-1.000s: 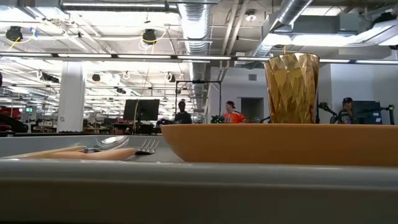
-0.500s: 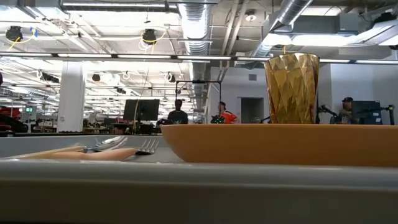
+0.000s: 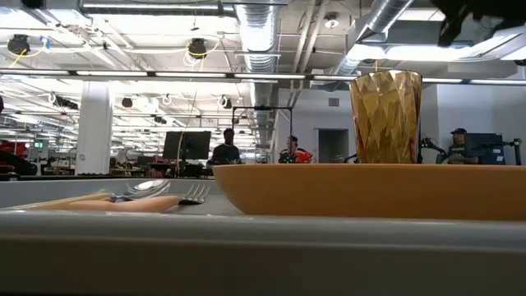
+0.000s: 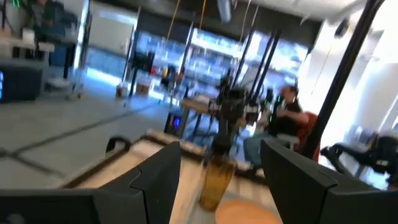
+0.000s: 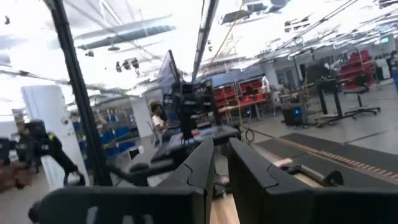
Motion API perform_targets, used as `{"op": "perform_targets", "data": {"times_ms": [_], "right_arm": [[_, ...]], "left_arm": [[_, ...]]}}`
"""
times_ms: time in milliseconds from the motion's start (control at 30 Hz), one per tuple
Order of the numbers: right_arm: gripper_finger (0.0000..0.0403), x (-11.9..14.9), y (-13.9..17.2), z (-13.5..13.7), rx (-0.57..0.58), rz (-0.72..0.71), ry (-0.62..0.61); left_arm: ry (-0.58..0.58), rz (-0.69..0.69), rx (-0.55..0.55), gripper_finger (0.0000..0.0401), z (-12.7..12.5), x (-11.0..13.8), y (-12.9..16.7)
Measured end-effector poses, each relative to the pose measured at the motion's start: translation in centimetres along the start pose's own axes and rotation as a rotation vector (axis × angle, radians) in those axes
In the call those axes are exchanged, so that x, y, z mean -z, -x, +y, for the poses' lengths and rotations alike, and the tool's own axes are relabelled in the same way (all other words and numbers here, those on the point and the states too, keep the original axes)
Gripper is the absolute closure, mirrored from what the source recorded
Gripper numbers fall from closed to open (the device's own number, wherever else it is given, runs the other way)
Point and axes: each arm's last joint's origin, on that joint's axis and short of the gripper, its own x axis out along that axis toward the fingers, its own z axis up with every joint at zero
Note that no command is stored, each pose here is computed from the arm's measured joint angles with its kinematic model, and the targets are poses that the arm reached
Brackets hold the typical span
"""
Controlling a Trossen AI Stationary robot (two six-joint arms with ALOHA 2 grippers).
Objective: Pick and place plate/cup/fork/spoon on tray
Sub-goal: Return to Home Position
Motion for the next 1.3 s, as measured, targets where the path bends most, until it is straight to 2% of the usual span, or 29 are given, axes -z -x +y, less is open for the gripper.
{"op": "perform_targets", "data": {"times_ms": [133,367,467,700,967,1033,1200,1300], "right_arm": [[0.0331,2.3,0.7,-0.6,0.001,-0.002,0.004],[0.0331,6.5,1.8,-1.6,-0.024,-0.031,-0.009],[0.0331,6.9,1.8,-1.5,-0.028,0.001,-0.003],[0.0331,7.0,1.7,-1.5,-0.029,0.015,0.023],[0.0331,7.2,1.7,-1.6,-0.025,0.028,-0.025],[0.0331,7.3,1.7,-1.6,-0.023,0.040,-0.025],[0.0331,7.6,1.8,-1.7,-0.015,0.072,-0.011],[0.0331,8.1,1.8,-1.8,0.001,0.123,0.005]], "left_arm": [[0.015,0.007,0.042,0.0189,0.2,1.6,-2.2],[0.067,0.049,0.187,0.0189,0.9,6.4,-6.6],[0.087,0.023,0.192,0.0189,1.4,8.3,-8.0],[0.229,0.068,0.068,0.0189,2.9,12.5,-9.7],[0.363,-0.007,0.138,0.0189,4.0,16.9,-11.0],[0.371,-0.028,0.134,0.0189,4.1,16.9,-11.0],[0.268,-0.024,0.136,0.0189,4.0,16.9,-11.0],[0.253,-0.015,0.125,0.0189,4.1,17.1,-11.0]]}}
